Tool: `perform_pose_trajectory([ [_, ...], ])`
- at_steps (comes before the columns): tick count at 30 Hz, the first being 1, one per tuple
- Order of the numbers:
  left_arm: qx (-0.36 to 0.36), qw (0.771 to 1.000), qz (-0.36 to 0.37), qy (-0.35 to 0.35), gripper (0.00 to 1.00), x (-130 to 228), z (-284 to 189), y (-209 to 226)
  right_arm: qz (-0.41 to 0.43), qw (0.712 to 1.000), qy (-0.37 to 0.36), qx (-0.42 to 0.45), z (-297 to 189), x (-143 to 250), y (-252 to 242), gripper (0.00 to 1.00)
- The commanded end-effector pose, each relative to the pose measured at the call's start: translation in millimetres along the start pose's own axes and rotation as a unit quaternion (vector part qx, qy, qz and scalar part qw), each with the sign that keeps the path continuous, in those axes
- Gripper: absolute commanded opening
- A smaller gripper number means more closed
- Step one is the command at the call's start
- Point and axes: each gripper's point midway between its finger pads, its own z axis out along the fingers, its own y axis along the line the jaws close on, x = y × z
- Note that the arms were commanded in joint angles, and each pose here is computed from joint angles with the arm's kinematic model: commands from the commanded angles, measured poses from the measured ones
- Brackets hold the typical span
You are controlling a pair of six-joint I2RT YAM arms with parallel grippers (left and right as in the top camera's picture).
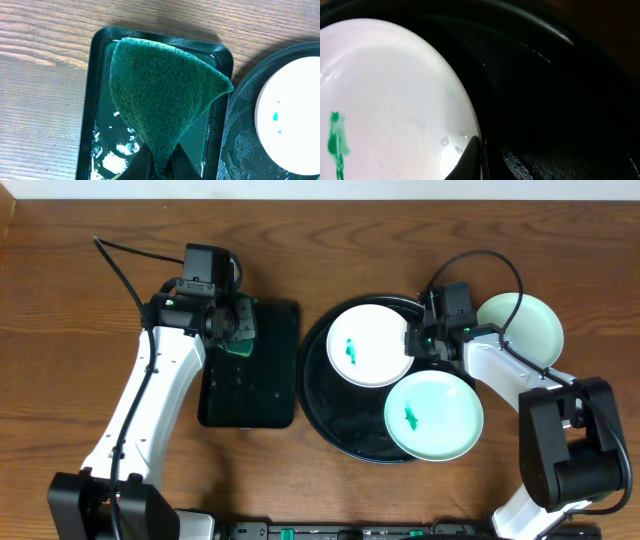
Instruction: Clean dirty plates on tray and stack at the side
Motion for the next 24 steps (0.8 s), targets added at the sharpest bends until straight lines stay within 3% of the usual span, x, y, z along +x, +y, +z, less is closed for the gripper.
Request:
perform_pose_trajectory([
  [1,0.001,1.000,-0.003,-0.005,0.07,-1.0,-3.1,-0.7,-0.007,1.000,-0.007,0.000,-1.5,-4.6,3.3,0.01],
  [24,0.002,1.000,-0.004,-0.011,0.07,-6.2,-8.3,-2.1,0.016,1.000,-0.006,0.001,-19.0,-4.6,6.6,0.01],
])
